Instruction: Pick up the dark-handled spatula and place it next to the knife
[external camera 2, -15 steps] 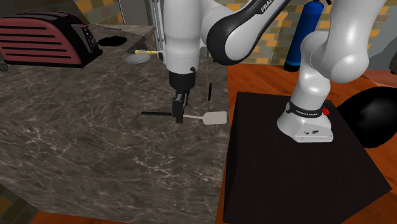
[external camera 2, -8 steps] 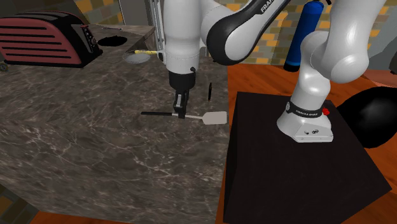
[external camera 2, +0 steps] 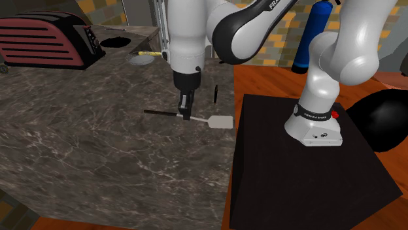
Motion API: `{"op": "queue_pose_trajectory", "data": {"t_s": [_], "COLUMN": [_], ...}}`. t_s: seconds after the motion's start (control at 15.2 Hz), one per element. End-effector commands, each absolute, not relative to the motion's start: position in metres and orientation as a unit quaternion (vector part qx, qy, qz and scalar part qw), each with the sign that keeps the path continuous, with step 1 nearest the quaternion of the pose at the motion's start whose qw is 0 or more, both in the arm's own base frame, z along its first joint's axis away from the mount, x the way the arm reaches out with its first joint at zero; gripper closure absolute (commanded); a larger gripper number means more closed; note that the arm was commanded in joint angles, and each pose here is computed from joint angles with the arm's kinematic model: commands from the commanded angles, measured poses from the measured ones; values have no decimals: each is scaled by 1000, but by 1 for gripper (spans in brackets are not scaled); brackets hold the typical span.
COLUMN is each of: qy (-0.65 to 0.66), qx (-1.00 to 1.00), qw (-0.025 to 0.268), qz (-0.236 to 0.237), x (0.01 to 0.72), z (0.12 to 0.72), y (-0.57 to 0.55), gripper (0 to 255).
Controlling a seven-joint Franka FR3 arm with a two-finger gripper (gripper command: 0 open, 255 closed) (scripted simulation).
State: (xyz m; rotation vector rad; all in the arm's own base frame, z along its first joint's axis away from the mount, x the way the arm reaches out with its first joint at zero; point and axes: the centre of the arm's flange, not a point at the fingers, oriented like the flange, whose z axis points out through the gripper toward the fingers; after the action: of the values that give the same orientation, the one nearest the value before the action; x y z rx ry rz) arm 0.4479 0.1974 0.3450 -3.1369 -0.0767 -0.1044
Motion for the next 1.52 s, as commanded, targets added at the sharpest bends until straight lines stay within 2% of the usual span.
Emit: {"op": "queue_pose_trajectory", "data": {"t_s": [0.0,1.32,1.45], "qy": [-24,-24,-24], "qx": [-999,-999,-999], "qw": [1,1,1], "qz": [-33,-33,-33], "x": [448,448,449], "z": [354,456,456], "y": [197,197,171], "gripper": [255,255,255]}}
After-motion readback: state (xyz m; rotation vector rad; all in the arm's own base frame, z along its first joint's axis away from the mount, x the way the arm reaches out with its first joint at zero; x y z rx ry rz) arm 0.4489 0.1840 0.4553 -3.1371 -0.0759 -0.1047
